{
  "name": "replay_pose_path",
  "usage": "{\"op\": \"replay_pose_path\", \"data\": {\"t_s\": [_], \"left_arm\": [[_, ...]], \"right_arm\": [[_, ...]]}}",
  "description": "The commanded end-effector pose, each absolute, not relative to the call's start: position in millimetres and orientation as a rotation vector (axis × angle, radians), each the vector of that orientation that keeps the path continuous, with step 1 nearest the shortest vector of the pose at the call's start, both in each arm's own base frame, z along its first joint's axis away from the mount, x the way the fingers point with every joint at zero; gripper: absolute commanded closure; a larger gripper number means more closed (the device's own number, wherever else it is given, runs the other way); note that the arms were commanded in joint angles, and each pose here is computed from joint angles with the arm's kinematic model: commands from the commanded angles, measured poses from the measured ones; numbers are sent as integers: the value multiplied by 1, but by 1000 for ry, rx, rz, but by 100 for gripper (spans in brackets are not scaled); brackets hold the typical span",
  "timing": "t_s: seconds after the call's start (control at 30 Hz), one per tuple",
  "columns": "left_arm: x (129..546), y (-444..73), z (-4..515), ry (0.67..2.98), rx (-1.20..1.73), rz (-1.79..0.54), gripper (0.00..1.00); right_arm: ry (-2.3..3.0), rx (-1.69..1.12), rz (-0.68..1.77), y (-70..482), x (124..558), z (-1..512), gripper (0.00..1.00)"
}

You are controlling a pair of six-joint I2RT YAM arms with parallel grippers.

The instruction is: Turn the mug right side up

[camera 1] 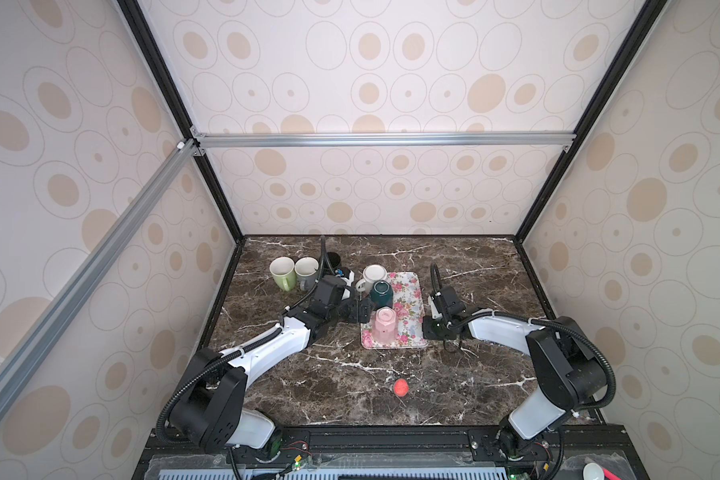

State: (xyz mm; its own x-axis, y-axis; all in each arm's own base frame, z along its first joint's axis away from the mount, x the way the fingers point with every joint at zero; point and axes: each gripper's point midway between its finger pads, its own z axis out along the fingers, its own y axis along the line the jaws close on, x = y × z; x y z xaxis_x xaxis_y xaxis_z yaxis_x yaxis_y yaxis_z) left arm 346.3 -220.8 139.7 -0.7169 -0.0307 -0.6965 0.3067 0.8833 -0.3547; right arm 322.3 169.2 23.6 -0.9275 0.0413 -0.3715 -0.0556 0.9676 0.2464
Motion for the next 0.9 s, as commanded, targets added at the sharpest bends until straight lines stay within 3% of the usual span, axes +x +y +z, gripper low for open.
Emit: {"op": "replay_pose_path", "data": {"t_s": [0.0,0.3,0.53,0.87], "left_arm": [[349,-216,150,2270,182,-593,2],[347,-217,153,2270,183,-613,2],[340,-211,151,2274,169,-611,2],[330,-209,142,2303,178,-619,2]], "right_arm": [[2785,-69,181,151,322,16,89],[2781,-267,37,153,356,17,91],[2698,-377,67,170,396,23,90],[2614,-339,102,163,453,34,91]]}}
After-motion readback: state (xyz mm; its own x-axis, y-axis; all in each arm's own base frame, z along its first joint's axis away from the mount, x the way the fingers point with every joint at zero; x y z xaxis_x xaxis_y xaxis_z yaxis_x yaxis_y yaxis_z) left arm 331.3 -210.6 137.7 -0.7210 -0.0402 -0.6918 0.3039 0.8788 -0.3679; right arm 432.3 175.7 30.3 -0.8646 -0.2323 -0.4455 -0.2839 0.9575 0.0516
